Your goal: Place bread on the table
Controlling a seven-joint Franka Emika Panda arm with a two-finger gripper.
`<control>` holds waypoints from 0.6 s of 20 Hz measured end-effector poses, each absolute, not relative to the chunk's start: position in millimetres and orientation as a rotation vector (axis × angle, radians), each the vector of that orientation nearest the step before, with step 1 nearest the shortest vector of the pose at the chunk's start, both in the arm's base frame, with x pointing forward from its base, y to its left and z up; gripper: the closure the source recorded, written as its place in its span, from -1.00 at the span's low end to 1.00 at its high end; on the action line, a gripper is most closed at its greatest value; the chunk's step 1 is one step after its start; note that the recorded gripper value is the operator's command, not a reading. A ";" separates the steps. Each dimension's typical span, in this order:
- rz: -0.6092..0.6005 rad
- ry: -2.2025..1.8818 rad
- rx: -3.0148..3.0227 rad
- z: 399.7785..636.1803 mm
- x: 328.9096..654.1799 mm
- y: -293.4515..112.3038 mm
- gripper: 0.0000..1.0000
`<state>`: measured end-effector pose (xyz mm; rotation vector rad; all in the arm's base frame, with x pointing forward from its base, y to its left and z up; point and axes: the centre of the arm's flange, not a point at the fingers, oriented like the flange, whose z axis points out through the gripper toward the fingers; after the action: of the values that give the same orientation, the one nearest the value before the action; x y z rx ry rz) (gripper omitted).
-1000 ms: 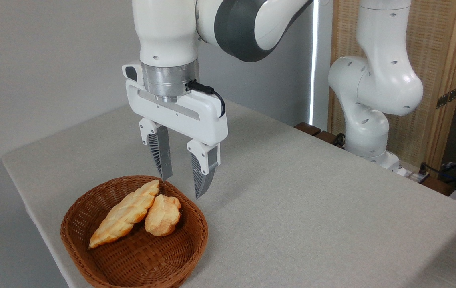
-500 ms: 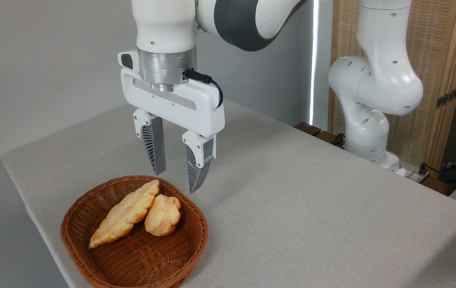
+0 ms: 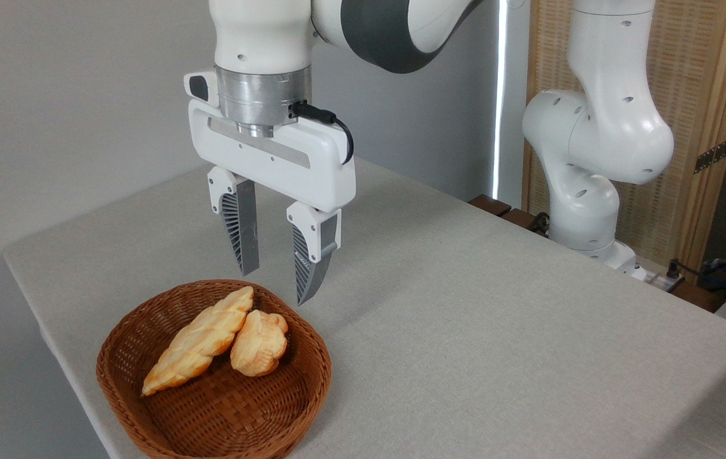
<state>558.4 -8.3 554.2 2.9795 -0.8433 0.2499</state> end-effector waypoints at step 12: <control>0.247 -0.830 2.984 552.8 559.2 -3.1 -1.00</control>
<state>559.2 -3.1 552.8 2.9836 -0.8298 0.2467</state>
